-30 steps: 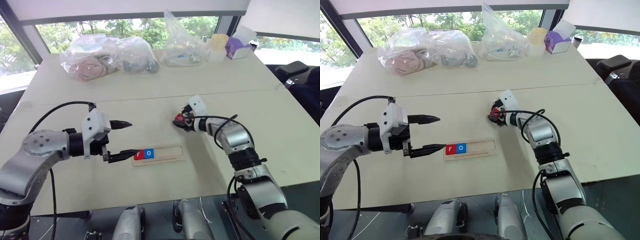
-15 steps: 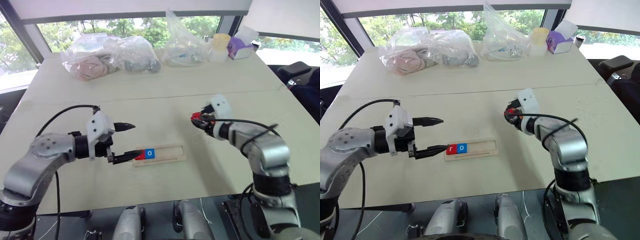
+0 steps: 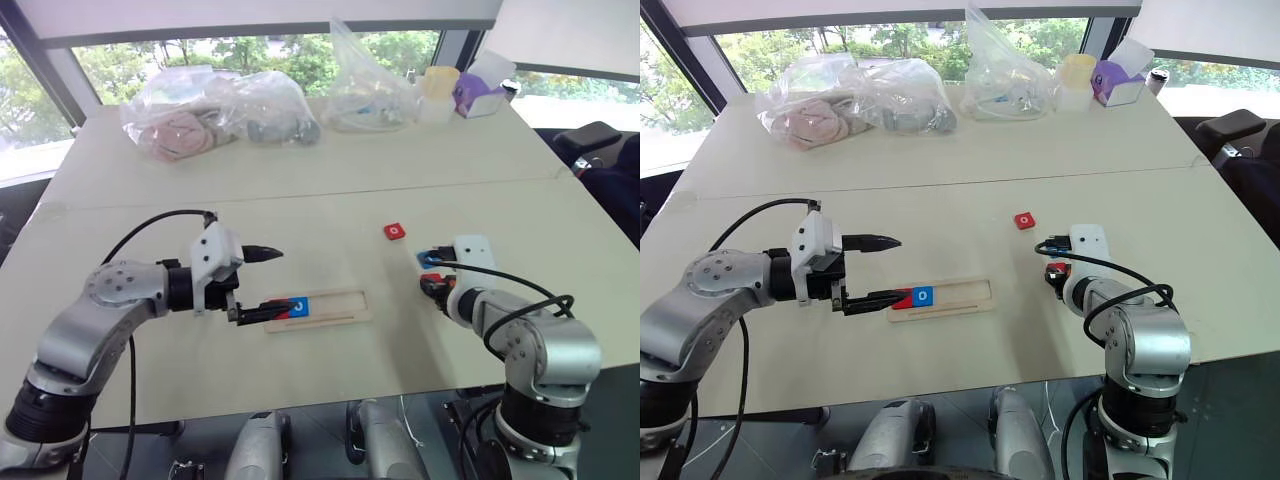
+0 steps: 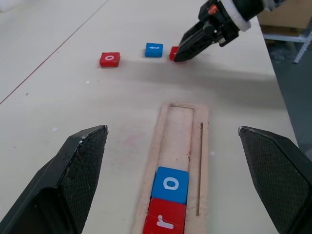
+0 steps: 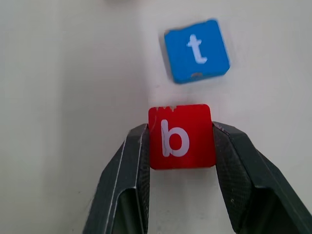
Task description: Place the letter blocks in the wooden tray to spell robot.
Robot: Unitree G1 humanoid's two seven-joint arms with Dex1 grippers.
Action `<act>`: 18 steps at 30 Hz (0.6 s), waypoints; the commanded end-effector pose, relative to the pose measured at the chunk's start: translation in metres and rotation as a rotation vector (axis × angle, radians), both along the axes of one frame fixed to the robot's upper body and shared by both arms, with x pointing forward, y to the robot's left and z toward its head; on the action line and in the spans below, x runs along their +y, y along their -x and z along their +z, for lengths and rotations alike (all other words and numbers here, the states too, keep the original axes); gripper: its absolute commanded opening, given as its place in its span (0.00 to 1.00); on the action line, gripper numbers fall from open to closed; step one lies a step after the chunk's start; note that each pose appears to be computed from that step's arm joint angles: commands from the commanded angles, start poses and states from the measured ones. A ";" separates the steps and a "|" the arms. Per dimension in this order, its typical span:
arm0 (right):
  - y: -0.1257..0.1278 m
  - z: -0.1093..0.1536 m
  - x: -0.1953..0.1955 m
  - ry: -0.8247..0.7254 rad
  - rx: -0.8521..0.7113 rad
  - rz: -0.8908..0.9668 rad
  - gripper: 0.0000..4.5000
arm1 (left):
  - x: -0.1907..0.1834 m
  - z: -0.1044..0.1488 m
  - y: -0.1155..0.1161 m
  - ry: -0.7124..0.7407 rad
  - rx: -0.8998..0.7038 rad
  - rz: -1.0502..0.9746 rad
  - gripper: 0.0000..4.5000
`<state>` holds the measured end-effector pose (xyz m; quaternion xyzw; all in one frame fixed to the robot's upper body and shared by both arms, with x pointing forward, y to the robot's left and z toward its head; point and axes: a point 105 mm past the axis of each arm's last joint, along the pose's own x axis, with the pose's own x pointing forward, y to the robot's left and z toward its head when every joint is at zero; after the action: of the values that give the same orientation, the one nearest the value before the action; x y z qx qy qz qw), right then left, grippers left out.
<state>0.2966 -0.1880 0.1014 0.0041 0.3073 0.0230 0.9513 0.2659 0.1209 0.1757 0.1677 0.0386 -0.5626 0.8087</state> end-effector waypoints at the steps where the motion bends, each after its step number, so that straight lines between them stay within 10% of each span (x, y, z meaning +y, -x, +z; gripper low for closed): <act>1: -0.001 0.006 0.005 -0.018 -0.025 0.007 0.39 | -0.003 0.007 0.001 -0.001 -0.043 -0.023 1.00; 18: 0.020 -0.004 0.030 -0.071 -0.019 0.092 0.39 | -0.005 0.008 -0.005 0.001 -0.058 -0.023 1.00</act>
<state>0.2805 -0.1609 0.0965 0.0302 0.2996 0.0687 0.9511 0.2713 0.1188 0.1762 0.1739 0.0326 -0.5634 0.8070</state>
